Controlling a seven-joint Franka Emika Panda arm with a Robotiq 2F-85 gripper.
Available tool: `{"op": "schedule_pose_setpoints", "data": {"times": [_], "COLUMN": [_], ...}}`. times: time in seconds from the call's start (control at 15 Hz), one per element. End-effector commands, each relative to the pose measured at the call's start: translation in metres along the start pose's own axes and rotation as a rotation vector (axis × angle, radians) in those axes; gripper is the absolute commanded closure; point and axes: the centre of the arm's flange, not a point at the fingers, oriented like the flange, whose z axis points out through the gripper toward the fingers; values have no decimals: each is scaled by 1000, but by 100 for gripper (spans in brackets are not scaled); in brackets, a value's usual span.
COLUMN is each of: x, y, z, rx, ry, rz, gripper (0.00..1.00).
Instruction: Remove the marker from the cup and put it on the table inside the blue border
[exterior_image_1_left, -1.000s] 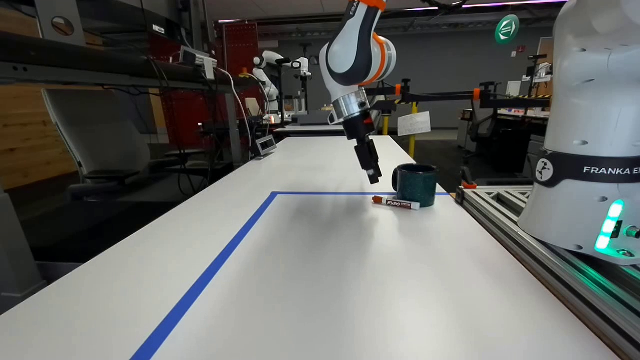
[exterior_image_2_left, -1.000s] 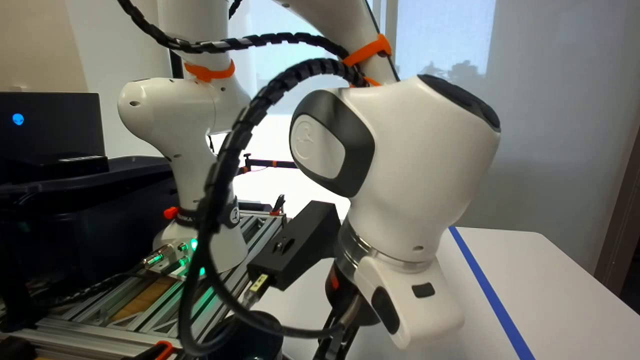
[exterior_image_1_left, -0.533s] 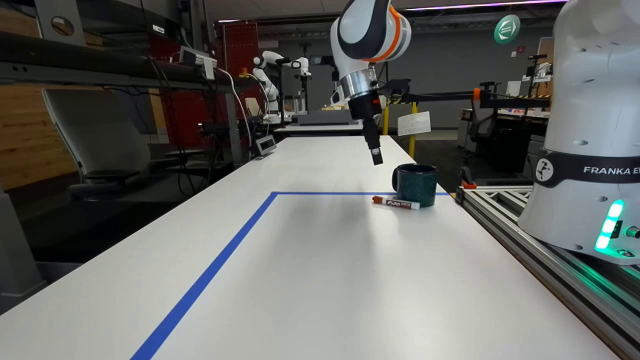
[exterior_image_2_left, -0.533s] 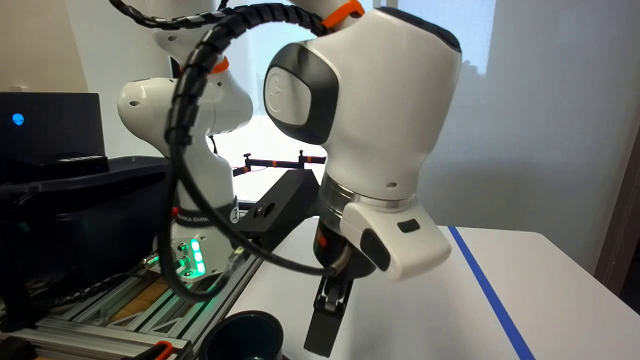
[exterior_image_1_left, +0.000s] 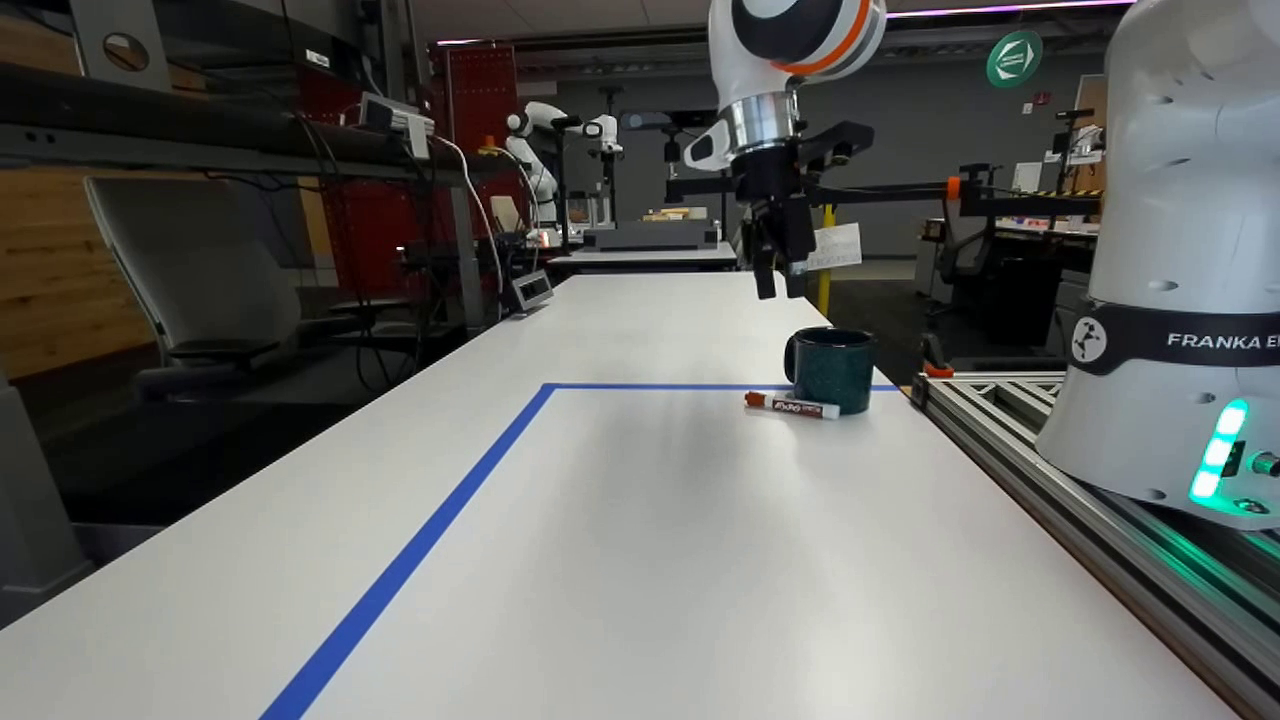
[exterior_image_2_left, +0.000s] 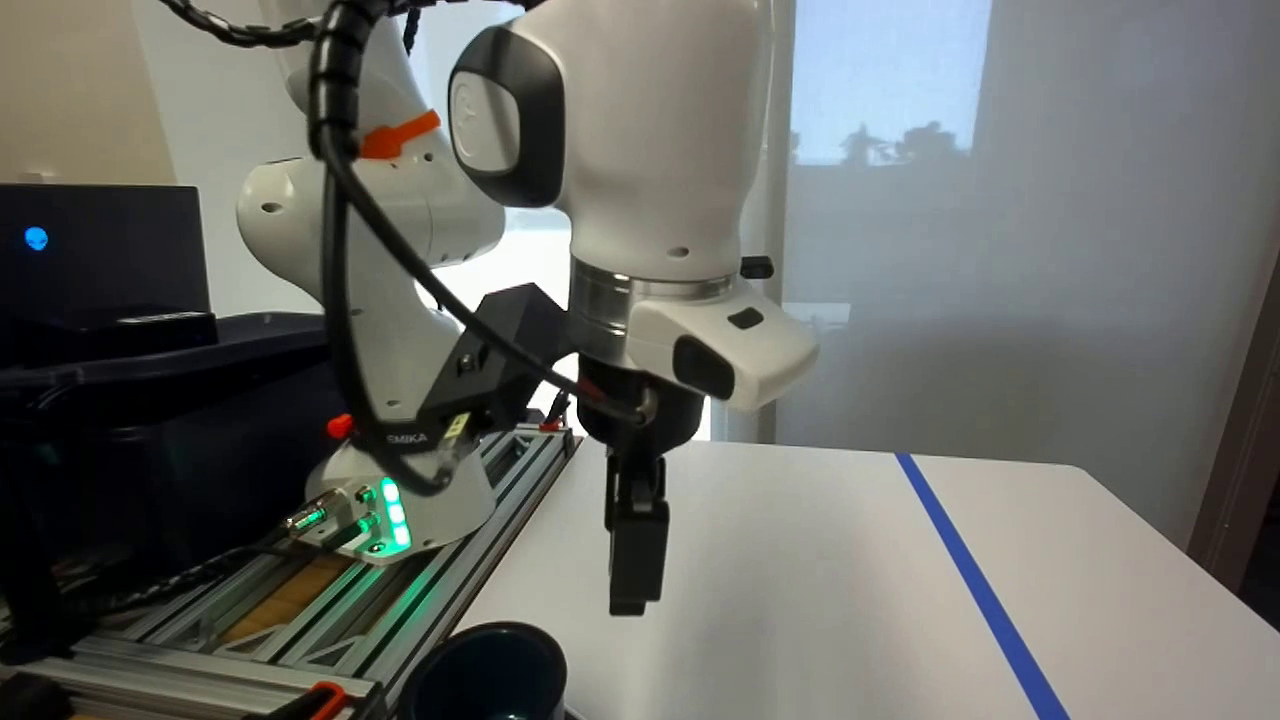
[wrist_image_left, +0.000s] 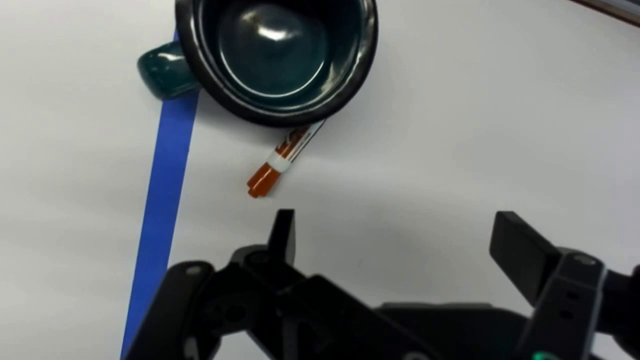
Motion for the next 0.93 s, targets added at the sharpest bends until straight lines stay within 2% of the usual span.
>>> {"op": "schedule_pose_setpoints", "data": {"times": [0.0, 0.27, 0.33, 0.53, 0.87], "x": [-19, -8, 18, 20, 19], "y": [-37, -38, 4, -4, -3], "z": [-9, -27, -36, -36, -38], "rx": [-79, -180, -123, -144, -146], "ry": [94, 111, 100, 101, 106], "rz": [37, 215, 139, 195, 207], "gripper": [0, 0, 0, 0, 0]}}
